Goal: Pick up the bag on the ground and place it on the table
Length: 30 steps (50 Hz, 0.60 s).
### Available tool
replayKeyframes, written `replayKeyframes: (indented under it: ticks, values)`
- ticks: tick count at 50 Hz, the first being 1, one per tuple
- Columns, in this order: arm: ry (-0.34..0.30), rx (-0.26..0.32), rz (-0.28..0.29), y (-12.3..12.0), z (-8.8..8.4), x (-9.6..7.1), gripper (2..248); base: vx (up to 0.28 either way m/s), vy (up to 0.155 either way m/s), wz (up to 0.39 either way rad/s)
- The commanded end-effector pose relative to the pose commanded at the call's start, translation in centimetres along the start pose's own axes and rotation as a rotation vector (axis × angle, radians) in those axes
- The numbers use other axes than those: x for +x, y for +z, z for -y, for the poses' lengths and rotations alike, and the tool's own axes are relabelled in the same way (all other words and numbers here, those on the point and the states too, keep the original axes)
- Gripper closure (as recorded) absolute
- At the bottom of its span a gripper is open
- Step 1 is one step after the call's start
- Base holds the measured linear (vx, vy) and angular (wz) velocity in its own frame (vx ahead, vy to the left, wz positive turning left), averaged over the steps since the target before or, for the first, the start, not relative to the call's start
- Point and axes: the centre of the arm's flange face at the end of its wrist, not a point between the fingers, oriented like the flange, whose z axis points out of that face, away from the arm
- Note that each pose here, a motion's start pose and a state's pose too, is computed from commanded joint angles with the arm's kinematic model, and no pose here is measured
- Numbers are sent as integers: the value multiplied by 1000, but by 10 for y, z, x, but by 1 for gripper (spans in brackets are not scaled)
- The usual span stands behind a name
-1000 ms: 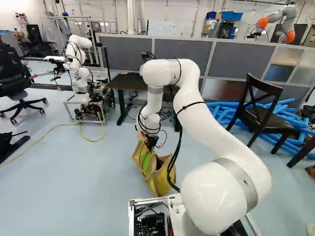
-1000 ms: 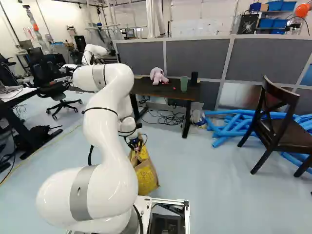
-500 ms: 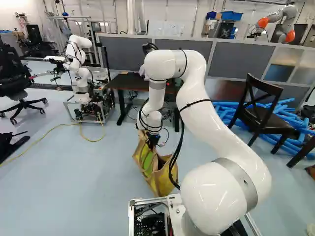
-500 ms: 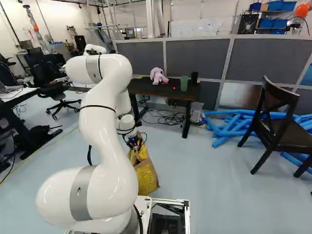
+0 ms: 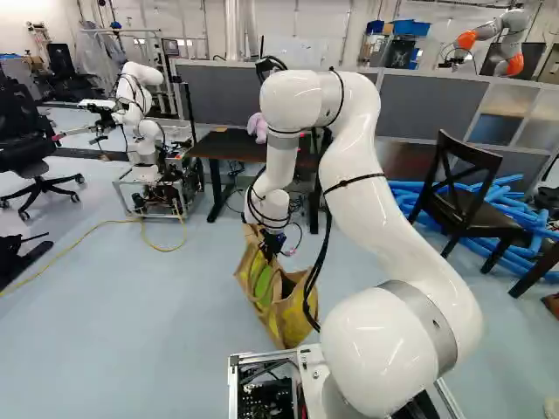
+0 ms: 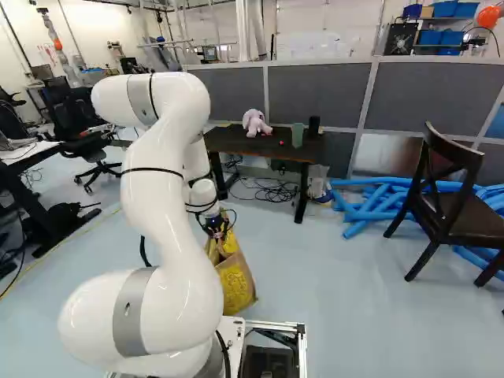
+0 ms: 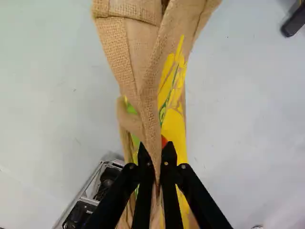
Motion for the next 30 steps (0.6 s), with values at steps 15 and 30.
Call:
replayKeyframes:
  ticks: [15, 30]
  values:
    - [2, 7, 9, -22, 0, -3, 226, 0, 0, 0]
    - [5, 15, 18, -45, 0, -6, 226, 0, 0, 0]
